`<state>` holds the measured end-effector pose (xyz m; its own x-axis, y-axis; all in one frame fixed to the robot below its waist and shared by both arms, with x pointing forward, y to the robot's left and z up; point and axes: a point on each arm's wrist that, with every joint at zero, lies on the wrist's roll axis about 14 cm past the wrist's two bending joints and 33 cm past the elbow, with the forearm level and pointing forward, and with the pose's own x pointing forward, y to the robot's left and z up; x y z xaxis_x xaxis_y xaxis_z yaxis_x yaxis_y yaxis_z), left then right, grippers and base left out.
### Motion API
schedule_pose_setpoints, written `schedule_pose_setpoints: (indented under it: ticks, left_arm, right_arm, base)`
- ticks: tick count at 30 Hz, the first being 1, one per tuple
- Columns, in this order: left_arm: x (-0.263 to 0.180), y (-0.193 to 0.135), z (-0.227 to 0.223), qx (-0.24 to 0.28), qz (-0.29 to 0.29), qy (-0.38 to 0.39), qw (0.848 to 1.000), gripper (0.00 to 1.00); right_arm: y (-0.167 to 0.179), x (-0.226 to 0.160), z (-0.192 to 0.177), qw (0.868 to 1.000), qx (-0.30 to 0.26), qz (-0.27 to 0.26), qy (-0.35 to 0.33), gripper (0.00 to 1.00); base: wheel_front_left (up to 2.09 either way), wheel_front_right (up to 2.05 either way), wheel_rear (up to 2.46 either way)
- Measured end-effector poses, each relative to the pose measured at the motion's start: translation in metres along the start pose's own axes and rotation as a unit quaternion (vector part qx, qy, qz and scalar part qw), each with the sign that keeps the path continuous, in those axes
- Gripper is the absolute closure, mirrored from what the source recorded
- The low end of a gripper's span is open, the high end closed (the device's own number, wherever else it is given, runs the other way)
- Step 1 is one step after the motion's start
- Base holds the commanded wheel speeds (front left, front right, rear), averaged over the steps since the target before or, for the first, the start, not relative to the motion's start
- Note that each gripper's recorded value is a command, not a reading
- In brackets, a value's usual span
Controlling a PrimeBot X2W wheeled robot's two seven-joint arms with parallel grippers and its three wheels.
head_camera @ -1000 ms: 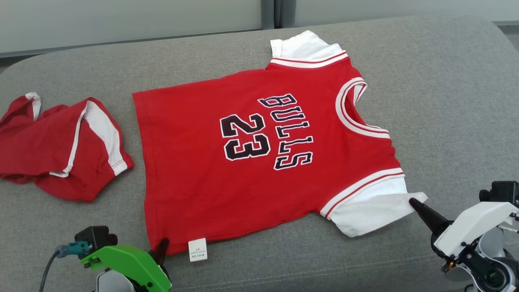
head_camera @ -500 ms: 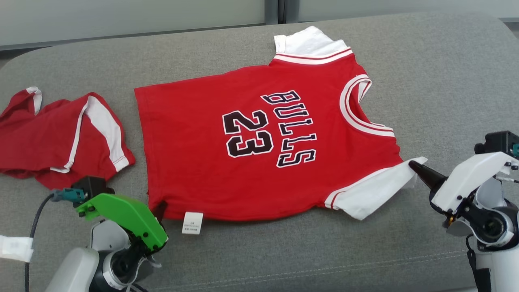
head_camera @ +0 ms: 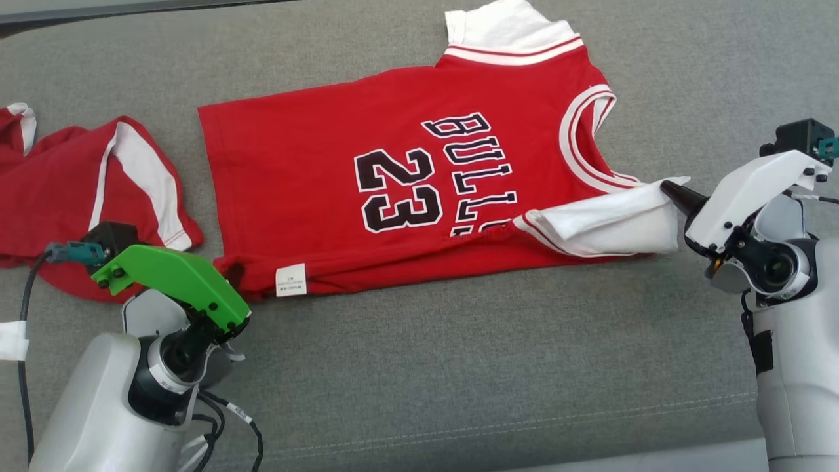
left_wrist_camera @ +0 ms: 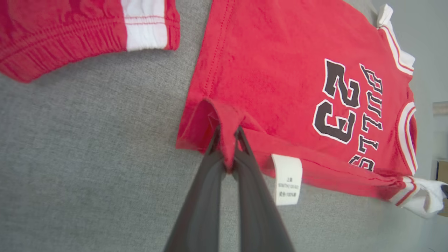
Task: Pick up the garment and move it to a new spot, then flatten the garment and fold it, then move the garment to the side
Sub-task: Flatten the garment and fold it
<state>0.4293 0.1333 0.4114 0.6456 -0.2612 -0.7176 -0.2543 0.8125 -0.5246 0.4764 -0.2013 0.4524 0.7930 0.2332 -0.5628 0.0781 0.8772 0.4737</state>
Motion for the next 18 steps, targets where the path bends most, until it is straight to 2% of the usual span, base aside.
schedule_pose_setpoints:
  ticks: [9,16,17,18]
  left_arm:
    - [0.025,0.006,0.002,0.000,0.013,0.006,1.000,1.00]
    - [0.033,0.008,0.010,0.004,0.017,0.001,1.000,1.00]
    - [0.034,0.008,0.011,0.003,0.017,0.000,1.000,0.89]
    - [0.035,0.007,0.012,0.003,0.016,-0.002,1.000,0.69]
  right_arm:
    - [-0.009,0.036,-0.004,1.000,0.002,-0.017,0.023,1.00]
    - [-0.009,0.051,-0.004,0.999,-0.010,-0.021,0.032,1.00]
    - [-0.009,0.052,-0.004,0.999,-0.011,-0.021,0.033,1.00]
    - [-0.008,0.054,-0.003,0.999,-0.012,-0.021,0.032,1.00]
  base:
    - [0.00,0.00,0.00]
    - [0.00,0.00,0.00]
    - [0.00,0.00,0.00]
    - [0.00,0.00,0.00]
